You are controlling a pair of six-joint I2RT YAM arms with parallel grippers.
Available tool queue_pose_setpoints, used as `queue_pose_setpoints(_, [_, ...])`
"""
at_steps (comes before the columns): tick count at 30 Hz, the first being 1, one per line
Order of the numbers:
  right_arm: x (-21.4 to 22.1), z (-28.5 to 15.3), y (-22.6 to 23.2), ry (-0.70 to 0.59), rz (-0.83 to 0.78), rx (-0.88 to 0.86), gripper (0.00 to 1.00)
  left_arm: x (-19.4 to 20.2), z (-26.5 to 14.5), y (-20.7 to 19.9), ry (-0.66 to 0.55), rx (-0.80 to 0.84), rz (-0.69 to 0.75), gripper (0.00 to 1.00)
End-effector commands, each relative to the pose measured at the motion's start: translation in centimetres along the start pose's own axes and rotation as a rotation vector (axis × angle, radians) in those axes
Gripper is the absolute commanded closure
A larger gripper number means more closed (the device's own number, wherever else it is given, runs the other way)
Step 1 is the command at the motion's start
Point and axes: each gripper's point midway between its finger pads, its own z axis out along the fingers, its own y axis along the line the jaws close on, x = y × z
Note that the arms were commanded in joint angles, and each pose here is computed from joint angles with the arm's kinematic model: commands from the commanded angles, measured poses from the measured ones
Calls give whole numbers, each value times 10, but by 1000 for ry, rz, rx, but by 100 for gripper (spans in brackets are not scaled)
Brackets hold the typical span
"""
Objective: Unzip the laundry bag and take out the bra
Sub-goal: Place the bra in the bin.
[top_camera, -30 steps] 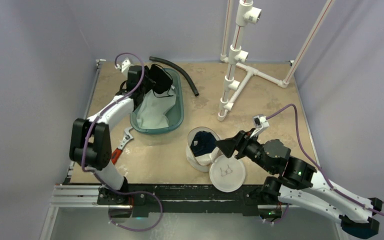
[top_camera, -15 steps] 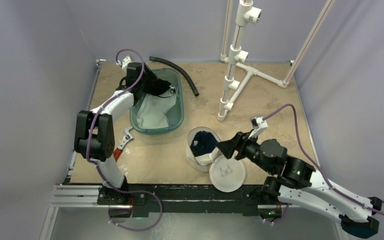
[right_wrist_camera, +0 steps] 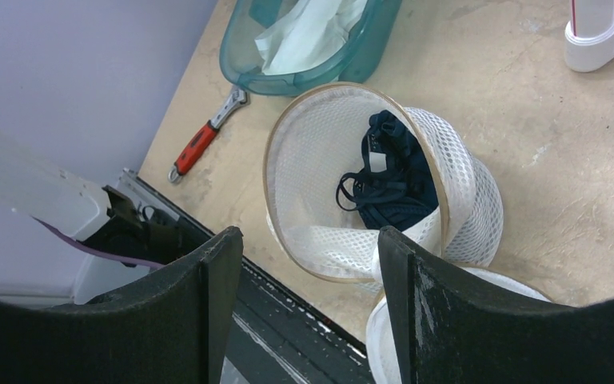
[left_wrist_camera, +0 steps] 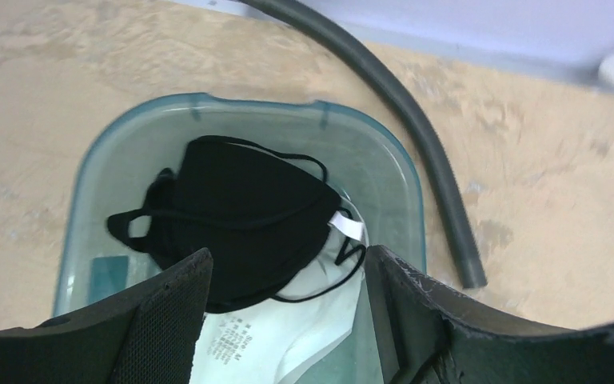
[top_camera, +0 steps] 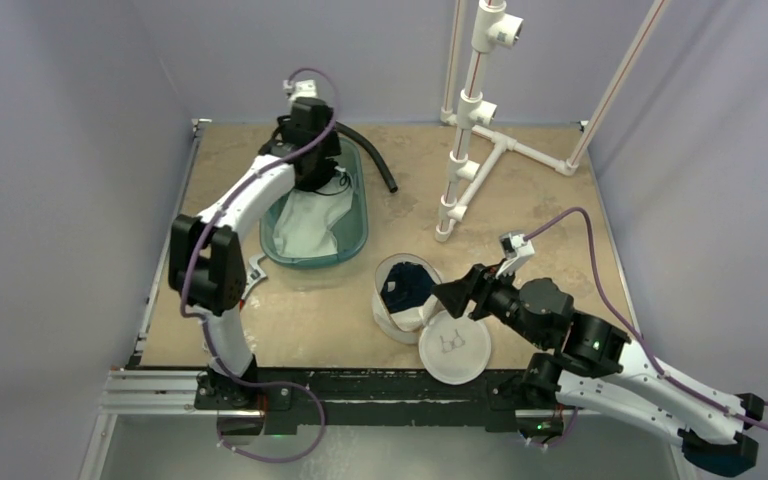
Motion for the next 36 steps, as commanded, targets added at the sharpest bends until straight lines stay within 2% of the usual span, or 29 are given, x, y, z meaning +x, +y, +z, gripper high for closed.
queue_pose_setpoints(1, [-1, 4, -4, -13, -19, 16, 34, 38, 12, -10, 131, -82, 370, 32])
queue_pose_setpoints(5, [-1, 3, -5, -13, -19, 20, 34, 55, 25, -8, 216, -110, 529, 32])
queue_pose_setpoints(8, [0, 6, -7, -10, -23, 32, 34, 61, 28, -5, 237, -142, 615, 30])
queue_pose_setpoints(14, [5, 11, -9, 10, -38, 51, 34, 65, 39, 0, 235, -176, 661, 28])
queue_pose_setpoints(22, [2, 8, -10, -2, -27, 52, 34, 84, 64, -4, 276, -177, 714, 36])
queue_pose_setpoints(26, [2, 8, -11, -1, -27, 59, 34, 89, 70, -6, 286, -169, 715, 43])
queue_pose_setpoints(31, [2, 8, -9, 0, -27, 51, 34, 88, 73, -8, 282, -164, 705, 65])
queue_pose_setpoints(36, [1, 6, -9, -8, -23, 48, 34, 77, 69, -12, 253, -159, 683, 72])
